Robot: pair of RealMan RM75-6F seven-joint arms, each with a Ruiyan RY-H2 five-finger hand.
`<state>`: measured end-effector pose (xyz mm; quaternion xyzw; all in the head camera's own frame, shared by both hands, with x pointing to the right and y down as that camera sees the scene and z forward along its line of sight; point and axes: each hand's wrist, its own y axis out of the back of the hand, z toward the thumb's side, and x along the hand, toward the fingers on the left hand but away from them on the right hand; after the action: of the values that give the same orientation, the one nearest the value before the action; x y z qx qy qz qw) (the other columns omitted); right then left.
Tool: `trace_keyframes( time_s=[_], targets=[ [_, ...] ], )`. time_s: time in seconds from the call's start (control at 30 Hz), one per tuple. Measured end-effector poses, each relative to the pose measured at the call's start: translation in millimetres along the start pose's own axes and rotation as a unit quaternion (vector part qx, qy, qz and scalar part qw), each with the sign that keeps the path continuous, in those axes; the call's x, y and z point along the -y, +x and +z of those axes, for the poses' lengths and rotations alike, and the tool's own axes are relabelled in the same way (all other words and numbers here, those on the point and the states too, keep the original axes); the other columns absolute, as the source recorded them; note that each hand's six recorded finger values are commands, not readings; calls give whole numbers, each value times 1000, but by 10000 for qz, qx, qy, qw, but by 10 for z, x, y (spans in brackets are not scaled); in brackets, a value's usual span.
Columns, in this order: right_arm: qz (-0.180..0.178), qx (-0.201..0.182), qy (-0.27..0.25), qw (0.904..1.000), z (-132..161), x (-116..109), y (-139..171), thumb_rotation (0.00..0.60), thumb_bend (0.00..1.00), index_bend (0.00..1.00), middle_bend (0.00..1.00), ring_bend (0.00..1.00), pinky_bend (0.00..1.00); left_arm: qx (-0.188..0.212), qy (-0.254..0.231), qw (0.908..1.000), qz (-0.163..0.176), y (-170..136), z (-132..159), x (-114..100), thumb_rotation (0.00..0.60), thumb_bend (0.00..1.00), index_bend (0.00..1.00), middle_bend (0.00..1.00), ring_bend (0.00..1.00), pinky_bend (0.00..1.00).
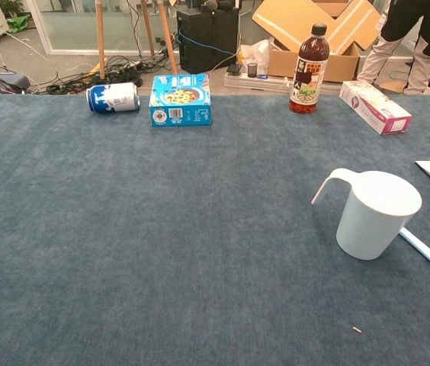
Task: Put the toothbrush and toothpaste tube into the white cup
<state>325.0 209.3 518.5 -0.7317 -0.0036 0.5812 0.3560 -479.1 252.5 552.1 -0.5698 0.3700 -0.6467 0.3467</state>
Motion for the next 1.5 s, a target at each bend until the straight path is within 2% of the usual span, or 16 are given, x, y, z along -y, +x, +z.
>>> trace_keyframes(
  time_s=[0.17, 0.4, 0.6, 1.0, 1.5],
  targets=[
    [241, 135, -50, 9996, -194, 247, -20, 600, 366, 156, 1000, 1000, 1000, 16, 2, 10000, -32, 1, 9, 20, 600, 2, 658, 543, 436, 408],
    [552, 290, -207, 9978, -395, 570, -294, 600, 400, 156, 1000, 1000, 1000, -2, -18, 10000, -42, 9, -2, 22, 600, 2, 658, 543, 437, 408],
    [712, 319, -242, 9967, -438, 745, -488, 600, 406, 156, 1000, 1000, 1000, 2, -22, 10000, -47, 9, -2, 21, 600, 2, 658, 543, 437, 408],
    [937, 230, -291, 9949, -415, 929, -753, 600, 409, 156, 1000, 1000, 1000, 1, -24, 10000, -67, 12, -2, 30, 600, 2, 658, 543, 437, 408],
    [1069, 32, -289, 9938, -300, 982, -938, 600, 410, 156, 1000, 1000, 1000, -1, -58, 10000, -49, 10, -5, 14, 600, 2, 658, 543, 437, 408]
  ],
)
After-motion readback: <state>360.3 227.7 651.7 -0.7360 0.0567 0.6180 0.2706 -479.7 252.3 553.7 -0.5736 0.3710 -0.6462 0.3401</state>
